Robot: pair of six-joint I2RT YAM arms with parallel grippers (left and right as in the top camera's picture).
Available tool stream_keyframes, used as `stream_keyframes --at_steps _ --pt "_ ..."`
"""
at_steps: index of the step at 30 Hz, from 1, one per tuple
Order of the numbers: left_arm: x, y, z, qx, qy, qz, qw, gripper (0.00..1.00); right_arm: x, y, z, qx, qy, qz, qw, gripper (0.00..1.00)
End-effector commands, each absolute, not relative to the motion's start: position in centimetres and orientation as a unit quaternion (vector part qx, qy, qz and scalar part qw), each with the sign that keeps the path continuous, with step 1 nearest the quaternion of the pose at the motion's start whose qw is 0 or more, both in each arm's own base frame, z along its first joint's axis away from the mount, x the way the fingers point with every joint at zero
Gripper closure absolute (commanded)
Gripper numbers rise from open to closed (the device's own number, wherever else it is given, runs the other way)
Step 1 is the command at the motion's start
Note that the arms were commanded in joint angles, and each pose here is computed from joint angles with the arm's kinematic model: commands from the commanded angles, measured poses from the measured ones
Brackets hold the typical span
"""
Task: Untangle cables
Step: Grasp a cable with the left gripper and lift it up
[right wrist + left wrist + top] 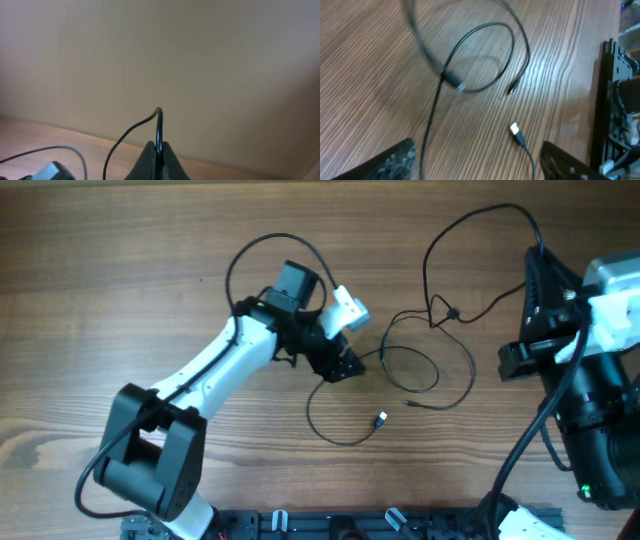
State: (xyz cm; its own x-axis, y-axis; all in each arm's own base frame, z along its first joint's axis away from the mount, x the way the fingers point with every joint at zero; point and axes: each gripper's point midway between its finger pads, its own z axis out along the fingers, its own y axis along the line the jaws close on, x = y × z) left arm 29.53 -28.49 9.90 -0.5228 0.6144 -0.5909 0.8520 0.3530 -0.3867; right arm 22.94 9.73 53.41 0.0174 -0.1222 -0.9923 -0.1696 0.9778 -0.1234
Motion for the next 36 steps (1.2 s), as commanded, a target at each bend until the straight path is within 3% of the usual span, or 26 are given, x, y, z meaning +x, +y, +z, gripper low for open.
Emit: stream_keyframes --at_steps 1,3,10,19,36 --pt "28.5 -31.0 8.8 0.491 0.781 -0.343 0.176 0.14 22.4 9.7 53.9 -0.111 0.694 0.028 0.710 0.96" --pt "28.4 -31.8 8.2 0.500 0.777 -0.338 0.177 0.08 22.2 9.4 54.0 -0.109 0.692 0.030 0.713 0.96" --pt "27.8 -33.6 6.1 0.515 0.770 -0.337 0.169 0.01 19.9 6.9 55.5 -0.089 0.672 0.049 0.733 0.96" --pt "30.2 -34.1 4.8 0.459 0.808 -0.321 0.186 0.01 18.0 6.0 55.8 -0.104 0.659 0.072 0.741 0.96" --pt "28.3 -36.9 4.0 0.481 0.791 -0.332 0.183 0.00 17.6 5.5 56.1 -0.100 0.655 0.076 0.745 0.96"
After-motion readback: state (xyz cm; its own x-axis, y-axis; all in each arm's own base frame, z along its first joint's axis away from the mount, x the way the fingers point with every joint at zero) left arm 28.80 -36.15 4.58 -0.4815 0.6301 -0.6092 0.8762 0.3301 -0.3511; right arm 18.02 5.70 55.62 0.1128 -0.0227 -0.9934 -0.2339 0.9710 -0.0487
